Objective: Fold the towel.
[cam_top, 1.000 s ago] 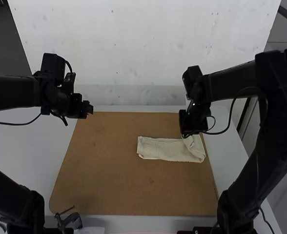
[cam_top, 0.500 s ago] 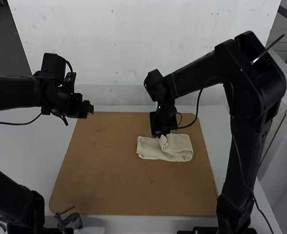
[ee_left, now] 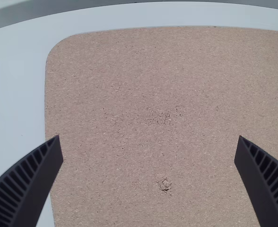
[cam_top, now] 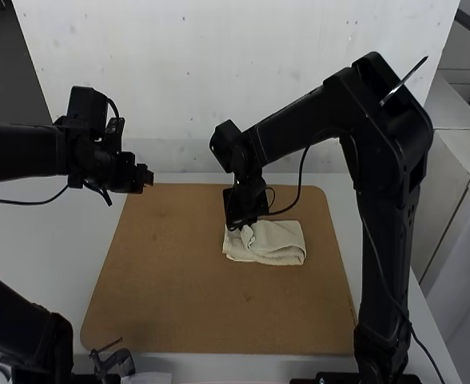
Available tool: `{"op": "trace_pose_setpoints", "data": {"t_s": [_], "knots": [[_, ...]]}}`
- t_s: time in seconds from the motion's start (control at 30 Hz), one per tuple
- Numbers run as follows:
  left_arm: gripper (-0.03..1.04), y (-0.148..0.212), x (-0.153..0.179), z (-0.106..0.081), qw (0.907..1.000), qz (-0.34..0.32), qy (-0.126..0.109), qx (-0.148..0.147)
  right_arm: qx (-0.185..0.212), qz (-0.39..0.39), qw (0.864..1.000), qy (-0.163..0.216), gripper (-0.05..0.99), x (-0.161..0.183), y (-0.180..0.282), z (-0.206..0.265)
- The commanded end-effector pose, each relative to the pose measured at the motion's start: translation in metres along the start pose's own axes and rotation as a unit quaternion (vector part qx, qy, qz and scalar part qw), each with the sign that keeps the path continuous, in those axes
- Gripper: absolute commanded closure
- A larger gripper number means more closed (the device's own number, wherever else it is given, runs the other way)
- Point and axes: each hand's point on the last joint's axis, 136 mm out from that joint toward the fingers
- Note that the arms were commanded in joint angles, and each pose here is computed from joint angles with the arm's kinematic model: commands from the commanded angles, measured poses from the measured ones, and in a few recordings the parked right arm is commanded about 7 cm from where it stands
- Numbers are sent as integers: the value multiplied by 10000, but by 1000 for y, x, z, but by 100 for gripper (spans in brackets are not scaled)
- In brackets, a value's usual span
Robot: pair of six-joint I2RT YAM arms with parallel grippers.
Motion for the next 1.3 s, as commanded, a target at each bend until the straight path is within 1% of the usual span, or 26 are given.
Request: {"op": "trace_pose_setpoints", "data": {"t_s": [0.0,0.03,0.07,0.1,0.17,0.2,0.23,0.27,0.37,0.4,0.47,0.5,0.53,0.6,0.73,1.03,1.27], "knots": [[8,-1,-2,2,9999,-74,-74,-80,19,-116,9999,-32,73,-8,3,5],[8,-1,-3,3,9999,-85,-69,-90,9,-142,9999,-77,56,-10,5,3],[8,-1,-4,3,9999,-102,-64,-91,-13,-206,9997,-131,44,-13,9,0],[8,-1,-4,4,9999,-96,-58,-98,-41,-317,9993,-181,40,-18,17,-2],[8,-3,-2,5,9999,-69,-51,-111,-81,-596,9977,-323,36,-30,37,-11],[8,-3,-2,5,9999,-69,-51,-111,-88,-726,9965,-405,31,-35,46,-17],[8,-4,-2,5,9999,-61,-50,-114,-89,-828,9955,-457,28,-39,54,-23],[8,-4,-2,5,9999,-59,-50,-106,-64,-897,9945,-535,28,-42,58,-32],[8,-6,-1,6,9999,-39,-49,-120,31,-809,9949,-609,30,-36,61,-48],[8,-6,-1,6,9999,-47,-49,-118,59,-704,9959,-561,36,-30,60,-50],[8,-6,-1,5,9999,-38,-60,-117,146,-543,9970,-531,65,-17,50,-52],[8,-6,1,5,9999,-21,-64,-117,183,-488,9973,-525,75,-13,46,-53],[8,-6,1,4,9999,-18,-81,-109,222,-369,9979,-490,79,-5,38,-52],[8,-7,3,3,9999,-7,-91,-101,239,-220,9985,-440,80,5,32,-50],[8,-8,4,3,9999,12,-101,-120,180,-205,9991,-337,80,8,31,-37],[8,-8,4,4,9999,-6,-97,-128,30,-170,9998,-17,80,6,16,6],[8,-5,1,3,9998,-58,-122,-112,34,-139,9999,81,80,3,9,17]]}}
Point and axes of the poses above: each hand's point on the last joint's axis, 136 mm out from that joint toward the fingers, its own y axis back along the fingers, its own z axis along the line the jaws close on, x = y × z, and after that the axes turned 15 degrees about y, right-handed
